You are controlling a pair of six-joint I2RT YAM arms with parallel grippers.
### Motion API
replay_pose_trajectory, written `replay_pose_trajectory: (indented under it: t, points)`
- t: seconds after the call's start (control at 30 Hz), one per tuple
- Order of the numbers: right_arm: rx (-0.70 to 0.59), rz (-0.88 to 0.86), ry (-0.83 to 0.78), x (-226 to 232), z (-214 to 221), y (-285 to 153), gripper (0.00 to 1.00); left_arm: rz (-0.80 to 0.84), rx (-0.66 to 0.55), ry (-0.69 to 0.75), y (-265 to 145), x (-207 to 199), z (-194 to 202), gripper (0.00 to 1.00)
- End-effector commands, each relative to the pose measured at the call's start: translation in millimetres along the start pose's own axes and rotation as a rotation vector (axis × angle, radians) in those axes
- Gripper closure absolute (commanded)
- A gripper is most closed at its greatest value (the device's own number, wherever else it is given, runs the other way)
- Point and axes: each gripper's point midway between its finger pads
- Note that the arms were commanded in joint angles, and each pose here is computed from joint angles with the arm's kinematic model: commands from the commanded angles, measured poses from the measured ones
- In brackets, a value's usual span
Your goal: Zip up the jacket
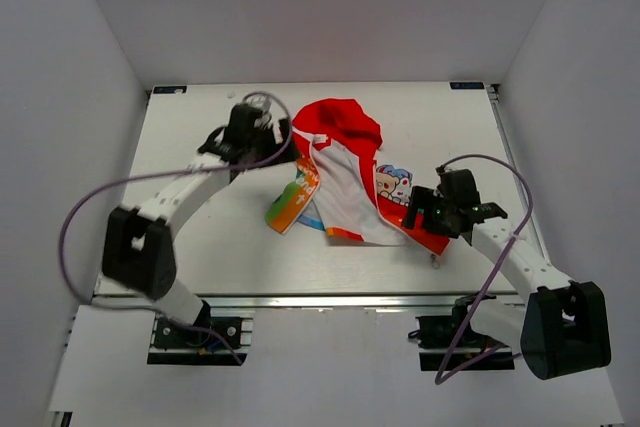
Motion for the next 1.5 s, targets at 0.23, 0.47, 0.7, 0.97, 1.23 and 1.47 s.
replay_pose_trajectory:
  t: [0.23,0.47,0.7,0.97,1.23,1.47]
  points:
    - [0.03,0.331,0.178,-50.6,19.1,-11.9,0.11,-0.261,0.106,-0.139,-62.4,99.1,121.3,0.02]
    - [0.044,0.426,0.198,-69.8,28.9,-13.4,0.11,-0.257,0.184,-0.127,-39.1,103.1,137.3,0.06]
    - [0.126,0.333,0.212,-59.1,42.1,9.8,0.12,-0.146,0.275,-0.133,-13.0,87.6,153.0,0.26]
    - [0.123,-0.081,0.164,8.2,30.3,32.0,0.71,0.014,0.356,-0.159,14.0,64.4,167.6,0.77]
    - [0.085,-0.238,0.135,50.0,-12.4,39.3,1.0,-0.045,0.252,-0.139,46.0,56.7,106.5,1.0]
    - [-0.072,-0.329,0.06,94.2,-126.1,24.0,1.0,-0.058,0.079,-0.147,52.0,40.2,-20.4,1.0]
Point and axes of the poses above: each gripper's point midway between its finger pads, its own y axis out along the fingers, its own x axis along the line the jaws close on, z = x × y, and after that the axes turned 6 degrees about -y, right-handed
